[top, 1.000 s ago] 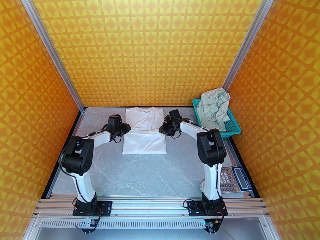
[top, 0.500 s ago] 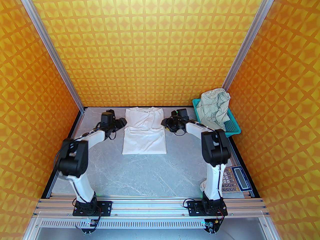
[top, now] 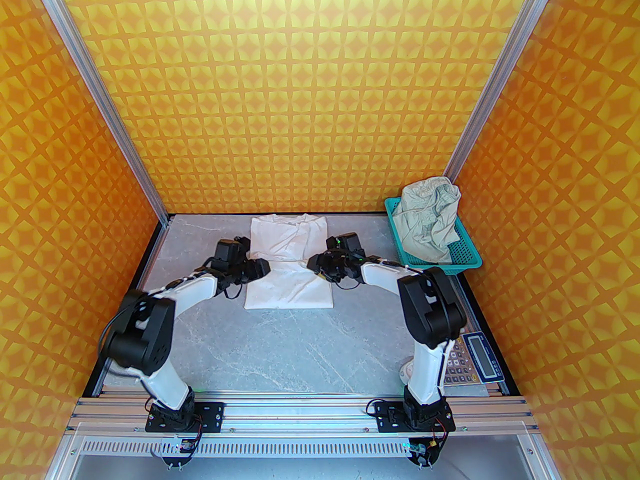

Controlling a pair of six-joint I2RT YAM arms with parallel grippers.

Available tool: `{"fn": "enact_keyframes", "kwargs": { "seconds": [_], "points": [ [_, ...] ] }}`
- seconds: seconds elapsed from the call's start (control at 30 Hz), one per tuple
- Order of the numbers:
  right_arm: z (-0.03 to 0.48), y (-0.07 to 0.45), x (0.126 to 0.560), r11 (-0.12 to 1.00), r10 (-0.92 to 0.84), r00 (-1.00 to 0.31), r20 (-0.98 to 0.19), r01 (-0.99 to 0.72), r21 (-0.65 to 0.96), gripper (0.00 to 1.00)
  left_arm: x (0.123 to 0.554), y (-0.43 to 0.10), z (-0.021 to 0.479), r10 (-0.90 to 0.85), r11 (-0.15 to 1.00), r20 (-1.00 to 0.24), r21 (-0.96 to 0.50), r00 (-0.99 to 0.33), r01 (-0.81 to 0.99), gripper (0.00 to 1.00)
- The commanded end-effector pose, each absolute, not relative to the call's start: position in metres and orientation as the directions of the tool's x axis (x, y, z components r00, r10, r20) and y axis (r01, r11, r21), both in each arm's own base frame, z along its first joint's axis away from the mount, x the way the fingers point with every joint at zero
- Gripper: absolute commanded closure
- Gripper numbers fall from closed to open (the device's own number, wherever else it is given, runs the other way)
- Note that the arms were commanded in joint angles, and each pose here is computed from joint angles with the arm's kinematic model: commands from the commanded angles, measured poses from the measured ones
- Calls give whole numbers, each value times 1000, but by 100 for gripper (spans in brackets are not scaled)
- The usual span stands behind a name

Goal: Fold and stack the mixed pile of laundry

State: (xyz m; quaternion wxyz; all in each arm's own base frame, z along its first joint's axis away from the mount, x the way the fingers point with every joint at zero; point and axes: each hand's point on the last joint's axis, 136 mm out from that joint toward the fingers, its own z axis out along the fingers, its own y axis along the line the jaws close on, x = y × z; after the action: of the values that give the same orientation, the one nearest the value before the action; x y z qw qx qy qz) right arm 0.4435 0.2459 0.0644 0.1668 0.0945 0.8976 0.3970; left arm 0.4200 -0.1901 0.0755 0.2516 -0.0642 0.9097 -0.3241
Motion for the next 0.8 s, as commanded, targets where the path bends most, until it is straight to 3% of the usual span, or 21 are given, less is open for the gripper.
{"fn": "enact_keyframes", "kwargs": {
  "seconds": [0.0,0.27,0.57,0.77],
  "points": [
    [66,240,465,688,337,-910,-242,62,723,50,442,-202,85,-277,757,-443,-647,-853,90,53],
    [59,224,490,731,381,-886,-265,113,673,49,477,-203,73,-293,757,-454,-648,-842,87,53],
    [68,229,541,668,439,-850,-291,92,739,53,510,-189,57,-331,754,-480,-652,-812,78,53],
    [64,227,562,615,471,-841,-268,95,783,54,536,-185,76,-374,727,-578,-668,-725,157,53]
  ]
}}
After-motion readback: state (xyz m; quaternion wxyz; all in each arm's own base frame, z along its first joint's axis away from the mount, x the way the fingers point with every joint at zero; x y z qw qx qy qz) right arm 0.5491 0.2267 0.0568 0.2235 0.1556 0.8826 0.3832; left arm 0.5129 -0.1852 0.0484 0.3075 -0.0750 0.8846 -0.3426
